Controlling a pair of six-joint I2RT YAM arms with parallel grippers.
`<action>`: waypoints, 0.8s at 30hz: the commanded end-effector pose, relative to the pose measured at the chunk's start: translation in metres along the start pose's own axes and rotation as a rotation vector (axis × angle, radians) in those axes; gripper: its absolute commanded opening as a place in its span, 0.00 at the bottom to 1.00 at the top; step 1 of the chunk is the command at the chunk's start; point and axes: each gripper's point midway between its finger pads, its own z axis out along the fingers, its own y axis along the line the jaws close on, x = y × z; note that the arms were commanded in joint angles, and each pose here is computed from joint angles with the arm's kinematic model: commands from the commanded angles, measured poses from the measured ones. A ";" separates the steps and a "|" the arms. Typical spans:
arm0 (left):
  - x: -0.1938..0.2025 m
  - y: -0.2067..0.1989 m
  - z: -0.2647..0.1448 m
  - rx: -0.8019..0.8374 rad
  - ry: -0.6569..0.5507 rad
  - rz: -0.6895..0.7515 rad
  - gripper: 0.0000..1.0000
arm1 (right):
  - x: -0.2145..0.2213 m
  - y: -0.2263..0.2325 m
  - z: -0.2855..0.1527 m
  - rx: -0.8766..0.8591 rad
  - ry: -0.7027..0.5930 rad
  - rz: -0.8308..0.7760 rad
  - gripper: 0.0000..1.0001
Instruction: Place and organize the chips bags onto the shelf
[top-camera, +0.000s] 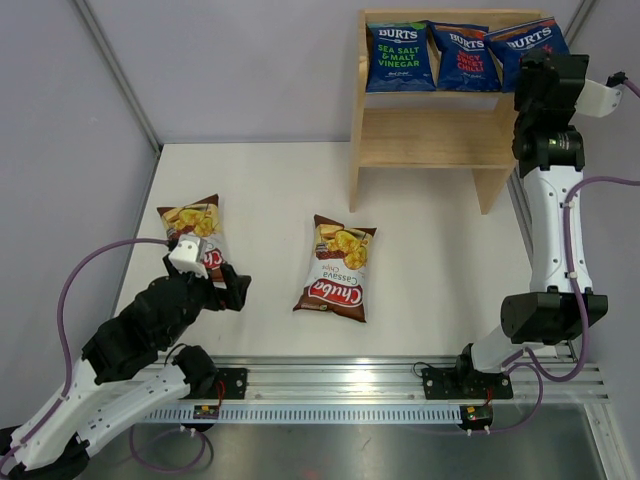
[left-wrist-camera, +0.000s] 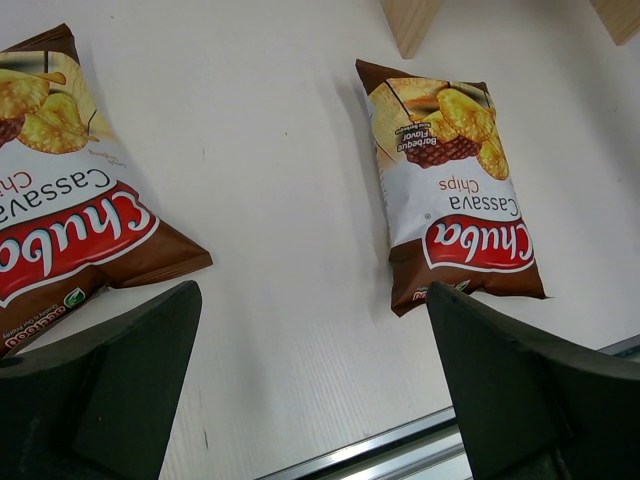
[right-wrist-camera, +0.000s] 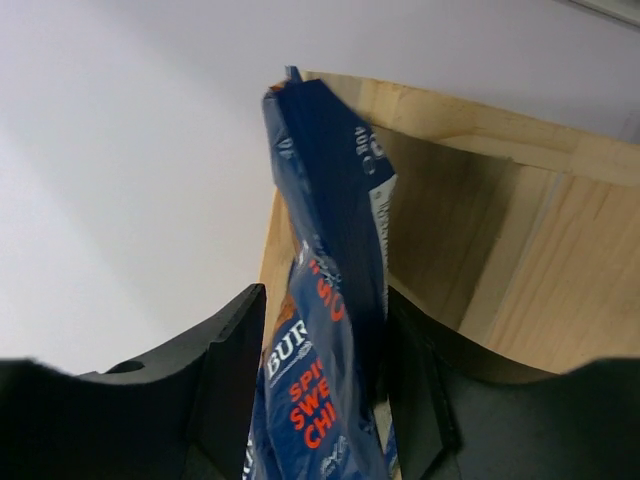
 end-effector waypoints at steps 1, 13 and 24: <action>-0.011 -0.006 -0.002 0.036 -0.053 -0.016 0.99 | -0.003 -0.011 0.001 0.041 0.019 -0.075 0.55; -0.011 -0.006 -0.003 0.041 -0.055 -0.016 0.99 | 0.010 -0.010 0.000 0.033 0.080 0.045 0.18; -0.012 -0.005 -0.004 0.040 -0.062 -0.020 0.99 | 0.011 0.011 0.005 -0.003 0.098 0.209 0.16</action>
